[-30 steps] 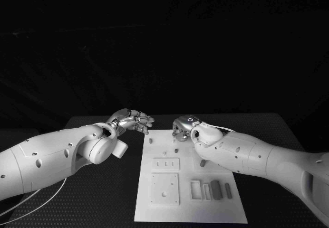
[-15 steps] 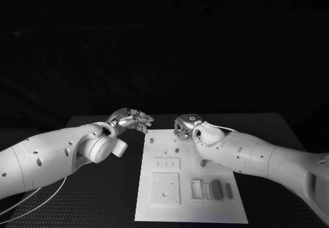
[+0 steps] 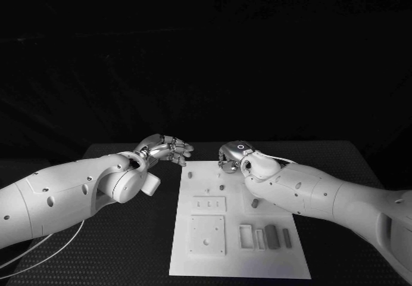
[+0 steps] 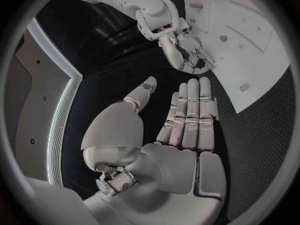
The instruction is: Assemble the parts on the task board
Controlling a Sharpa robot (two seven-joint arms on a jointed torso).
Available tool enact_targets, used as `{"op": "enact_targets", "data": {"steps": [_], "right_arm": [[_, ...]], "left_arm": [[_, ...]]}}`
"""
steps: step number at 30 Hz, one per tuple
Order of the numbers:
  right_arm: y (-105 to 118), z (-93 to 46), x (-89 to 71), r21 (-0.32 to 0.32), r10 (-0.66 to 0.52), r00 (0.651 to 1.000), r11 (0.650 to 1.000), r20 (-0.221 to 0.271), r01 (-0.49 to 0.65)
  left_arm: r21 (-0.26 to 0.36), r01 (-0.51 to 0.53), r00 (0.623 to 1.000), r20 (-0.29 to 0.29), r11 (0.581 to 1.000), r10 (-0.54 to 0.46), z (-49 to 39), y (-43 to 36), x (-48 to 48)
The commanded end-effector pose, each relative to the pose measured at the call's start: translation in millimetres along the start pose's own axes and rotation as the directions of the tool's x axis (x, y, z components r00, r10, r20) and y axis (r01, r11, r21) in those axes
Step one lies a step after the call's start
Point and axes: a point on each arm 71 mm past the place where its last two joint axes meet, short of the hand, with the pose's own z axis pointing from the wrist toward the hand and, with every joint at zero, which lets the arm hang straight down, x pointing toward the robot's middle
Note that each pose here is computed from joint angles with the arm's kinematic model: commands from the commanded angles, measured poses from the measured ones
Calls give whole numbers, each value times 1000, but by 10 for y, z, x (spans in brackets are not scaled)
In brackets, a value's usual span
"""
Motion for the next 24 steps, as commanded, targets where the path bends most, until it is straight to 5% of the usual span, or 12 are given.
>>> {"op": "enact_targets", "data": {"steps": [1,24], "right_arm": [[42,5,14,-16,-2,1000,1000,-10,2],[61,-14,60,-21,7,999,1000,-36,-8]], "left_arm": [[8,7,1000,-15,1000,-7,11,-21,20],[6,6,1000,-11,1000,-6,15,-13,1]]}}
